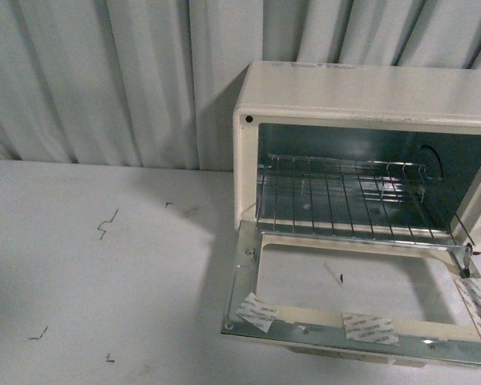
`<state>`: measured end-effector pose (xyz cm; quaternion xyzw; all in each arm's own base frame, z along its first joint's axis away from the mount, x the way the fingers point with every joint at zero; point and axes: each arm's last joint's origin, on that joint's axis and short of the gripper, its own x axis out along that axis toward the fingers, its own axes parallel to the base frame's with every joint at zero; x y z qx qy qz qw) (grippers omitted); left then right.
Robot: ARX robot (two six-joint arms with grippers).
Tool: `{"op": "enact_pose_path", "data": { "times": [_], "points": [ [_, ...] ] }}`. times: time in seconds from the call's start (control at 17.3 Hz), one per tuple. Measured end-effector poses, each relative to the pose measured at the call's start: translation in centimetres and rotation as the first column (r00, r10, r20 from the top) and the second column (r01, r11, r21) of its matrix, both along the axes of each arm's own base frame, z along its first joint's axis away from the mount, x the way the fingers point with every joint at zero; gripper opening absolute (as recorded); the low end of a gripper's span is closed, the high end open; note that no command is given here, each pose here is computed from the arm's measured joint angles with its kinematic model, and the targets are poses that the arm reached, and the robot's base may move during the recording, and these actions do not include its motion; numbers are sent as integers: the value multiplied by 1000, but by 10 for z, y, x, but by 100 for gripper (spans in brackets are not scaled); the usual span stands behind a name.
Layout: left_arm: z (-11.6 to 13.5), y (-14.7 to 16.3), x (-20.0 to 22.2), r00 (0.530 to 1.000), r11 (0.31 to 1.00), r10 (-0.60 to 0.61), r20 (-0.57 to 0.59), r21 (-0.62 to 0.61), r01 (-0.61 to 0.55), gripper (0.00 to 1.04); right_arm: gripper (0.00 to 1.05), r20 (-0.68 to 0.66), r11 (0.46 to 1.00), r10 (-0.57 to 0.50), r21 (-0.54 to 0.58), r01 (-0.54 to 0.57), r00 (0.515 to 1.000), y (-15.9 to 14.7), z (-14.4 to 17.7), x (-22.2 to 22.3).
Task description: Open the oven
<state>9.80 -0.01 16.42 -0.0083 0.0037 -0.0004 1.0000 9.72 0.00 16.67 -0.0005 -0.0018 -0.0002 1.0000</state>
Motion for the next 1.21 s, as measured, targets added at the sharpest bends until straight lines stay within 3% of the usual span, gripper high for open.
{"op": "enact_pose_path", "data": {
  "times": [1.21],
  "points": [
    [0,0,0,1000,1000,0,0,0,0,98,98,0,1000,0,0,0,1000,0,0,0]
  ]
}}
